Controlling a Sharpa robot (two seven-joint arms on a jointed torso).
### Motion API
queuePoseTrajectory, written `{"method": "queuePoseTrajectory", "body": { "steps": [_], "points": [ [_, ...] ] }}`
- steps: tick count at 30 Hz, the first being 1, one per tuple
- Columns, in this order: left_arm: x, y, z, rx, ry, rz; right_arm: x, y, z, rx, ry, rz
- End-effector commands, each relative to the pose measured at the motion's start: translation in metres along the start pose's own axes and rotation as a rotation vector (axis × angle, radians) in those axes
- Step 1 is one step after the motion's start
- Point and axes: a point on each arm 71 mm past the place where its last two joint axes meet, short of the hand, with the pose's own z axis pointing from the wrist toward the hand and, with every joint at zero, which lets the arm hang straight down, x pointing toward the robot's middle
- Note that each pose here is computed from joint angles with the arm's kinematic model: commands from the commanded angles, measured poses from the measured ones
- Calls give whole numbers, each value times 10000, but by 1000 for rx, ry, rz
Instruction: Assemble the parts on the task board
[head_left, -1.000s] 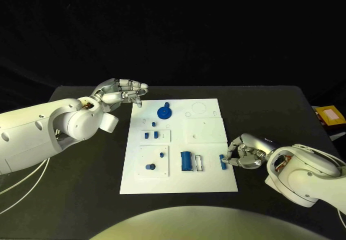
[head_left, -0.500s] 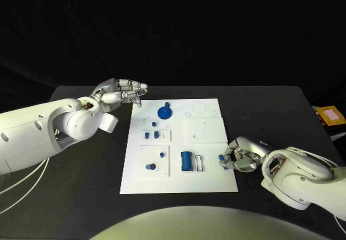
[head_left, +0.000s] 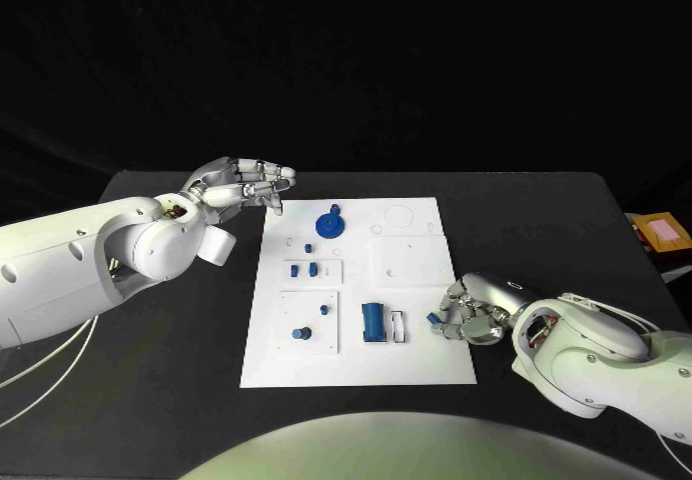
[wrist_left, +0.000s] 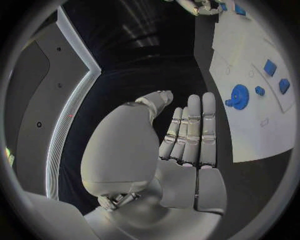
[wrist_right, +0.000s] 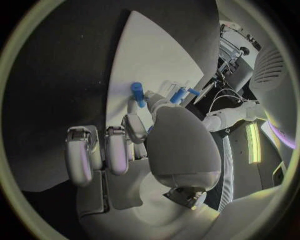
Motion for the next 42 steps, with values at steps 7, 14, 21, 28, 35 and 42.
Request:
{"method": "queuePoseTrajectory", "body": {
  "steps": [7,14,21,28,35,42],
  "points": [
    [21,-8,-6,1,23,-9,123,3,22,11,70,-178],
    [20,-7,-9,-1,24,-8,129,27,27,13,63,-202],
    [22,-6,-10,-2,26,-8,110,50,13,18,34,-141],
    [27,-6,-6,-3,27,-8,49,99,-4,12,0,-72],
    [36,-5,1,-3,30,-8,-79,196,-8,-1,-37,17],
    [52,-6,8,-2,35,-10,-104,339,35,-15,-26,111]
  ]
}}
